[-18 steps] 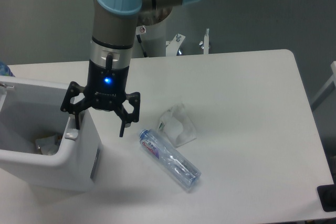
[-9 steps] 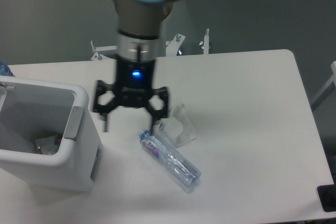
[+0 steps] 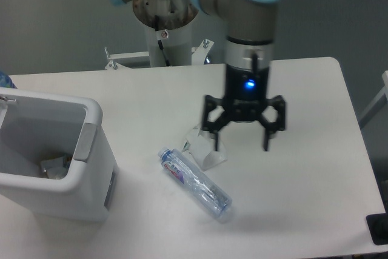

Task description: Open the trash can

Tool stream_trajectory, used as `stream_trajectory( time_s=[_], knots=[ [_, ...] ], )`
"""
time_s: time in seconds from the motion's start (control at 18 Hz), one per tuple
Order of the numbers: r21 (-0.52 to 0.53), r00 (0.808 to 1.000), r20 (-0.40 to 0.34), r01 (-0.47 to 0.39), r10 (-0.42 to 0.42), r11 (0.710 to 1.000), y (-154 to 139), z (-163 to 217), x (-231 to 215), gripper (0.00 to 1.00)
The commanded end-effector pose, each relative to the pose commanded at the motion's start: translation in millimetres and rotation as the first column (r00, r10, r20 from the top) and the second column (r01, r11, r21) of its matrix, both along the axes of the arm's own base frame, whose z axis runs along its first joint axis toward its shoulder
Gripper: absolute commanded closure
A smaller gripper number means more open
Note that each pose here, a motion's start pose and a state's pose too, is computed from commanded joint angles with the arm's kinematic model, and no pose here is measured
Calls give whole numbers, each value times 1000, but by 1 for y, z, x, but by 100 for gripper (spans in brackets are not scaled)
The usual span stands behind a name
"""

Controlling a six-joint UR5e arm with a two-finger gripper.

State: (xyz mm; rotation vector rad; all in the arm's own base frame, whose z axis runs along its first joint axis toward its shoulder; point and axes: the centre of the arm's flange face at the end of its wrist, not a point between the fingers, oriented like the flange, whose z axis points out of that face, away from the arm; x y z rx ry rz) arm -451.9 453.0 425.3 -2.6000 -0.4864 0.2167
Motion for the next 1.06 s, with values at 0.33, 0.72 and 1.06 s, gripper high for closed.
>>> stream_trajectory(
  time_s=[0.33,0.72,1.06],
  knots=[
    [-138,989,-5,143,-145,980,-31,-28,-18,0],
    [-305,925,7,365,-381,880,-53,-49,-27,0],
    [-358,915,33,386,-401,851,-57,-67,-20,0]
  ],
)
